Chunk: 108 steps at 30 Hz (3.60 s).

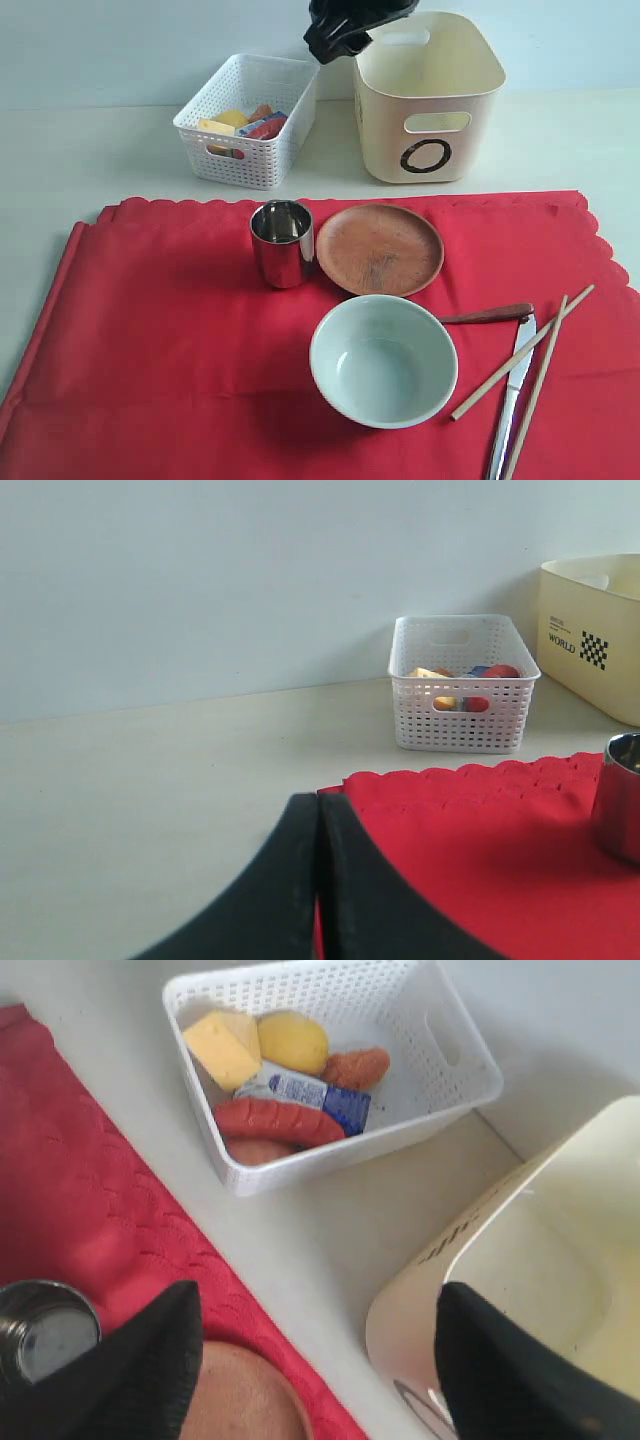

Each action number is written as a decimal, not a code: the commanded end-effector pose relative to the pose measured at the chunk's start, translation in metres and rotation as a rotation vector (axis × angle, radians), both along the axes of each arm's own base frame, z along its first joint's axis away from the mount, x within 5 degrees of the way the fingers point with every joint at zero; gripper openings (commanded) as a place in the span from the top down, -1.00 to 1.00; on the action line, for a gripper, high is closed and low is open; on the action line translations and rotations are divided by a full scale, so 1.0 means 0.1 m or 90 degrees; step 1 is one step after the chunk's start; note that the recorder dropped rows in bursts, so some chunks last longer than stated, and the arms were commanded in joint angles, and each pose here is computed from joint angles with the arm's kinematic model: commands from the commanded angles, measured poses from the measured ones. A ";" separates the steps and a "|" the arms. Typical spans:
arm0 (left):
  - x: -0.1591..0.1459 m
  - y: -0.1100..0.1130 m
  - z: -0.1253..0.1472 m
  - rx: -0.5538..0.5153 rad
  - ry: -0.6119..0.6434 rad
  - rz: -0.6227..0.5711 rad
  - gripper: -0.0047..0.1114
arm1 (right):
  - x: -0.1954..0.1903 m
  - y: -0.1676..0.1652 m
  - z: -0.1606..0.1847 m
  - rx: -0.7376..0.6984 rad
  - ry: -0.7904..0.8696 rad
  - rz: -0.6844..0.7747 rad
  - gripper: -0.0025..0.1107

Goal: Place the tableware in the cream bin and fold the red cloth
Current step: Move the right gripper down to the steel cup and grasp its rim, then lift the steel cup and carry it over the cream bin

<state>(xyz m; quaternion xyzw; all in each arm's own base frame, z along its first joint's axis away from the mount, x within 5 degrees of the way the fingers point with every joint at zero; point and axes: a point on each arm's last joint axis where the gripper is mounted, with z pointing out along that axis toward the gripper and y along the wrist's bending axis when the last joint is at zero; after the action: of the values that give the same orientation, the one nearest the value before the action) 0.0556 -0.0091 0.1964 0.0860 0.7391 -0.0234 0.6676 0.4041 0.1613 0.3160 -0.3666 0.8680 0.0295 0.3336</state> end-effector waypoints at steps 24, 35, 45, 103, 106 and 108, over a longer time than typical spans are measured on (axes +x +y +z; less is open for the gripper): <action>0.00 0.00 -0.01 -0.003 -0.002 0.003 0.90 | -0.15 -0.25 -0.77 0.028 0.127 -0.068 -0.17; 0.00 0.00 -0.01 -0.002 -0.003 0.003 0.90 | -0.25 -0.09 -0.94 0.105 0.128 -0.005 -0.17; 0.00 0.00 -0.01 -0.003 -0.002 0.003 0.90 | -0.25 0.21 -1.21 0.199 0.180 0.047 -0.17; 0.00 0.00 -0.01 -0.003 -0.002 0.003 0.90 | -0.21 0.34 -0.80 0.245 0.077 0.056 0.96; 0.00 0.00 -0.01 -0.003 -0.002 0.003 0.90 | -0.15 0.34 -0.70 0.251 0.048 0.053 0.96; 0.00 0.00 -0.01 -0.002 -0.003 0.003 0.90 | -0.07 0.28 -0.63 0.257 0.015 0.028 0.96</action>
<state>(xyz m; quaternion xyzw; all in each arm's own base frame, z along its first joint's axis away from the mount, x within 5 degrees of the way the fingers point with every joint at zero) 0.0556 -0.0091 0.1964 0.0860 0.7391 -0.0234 0.6676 0.3898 0.1955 0.2379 -0.3332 0.8455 0.2224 0.3529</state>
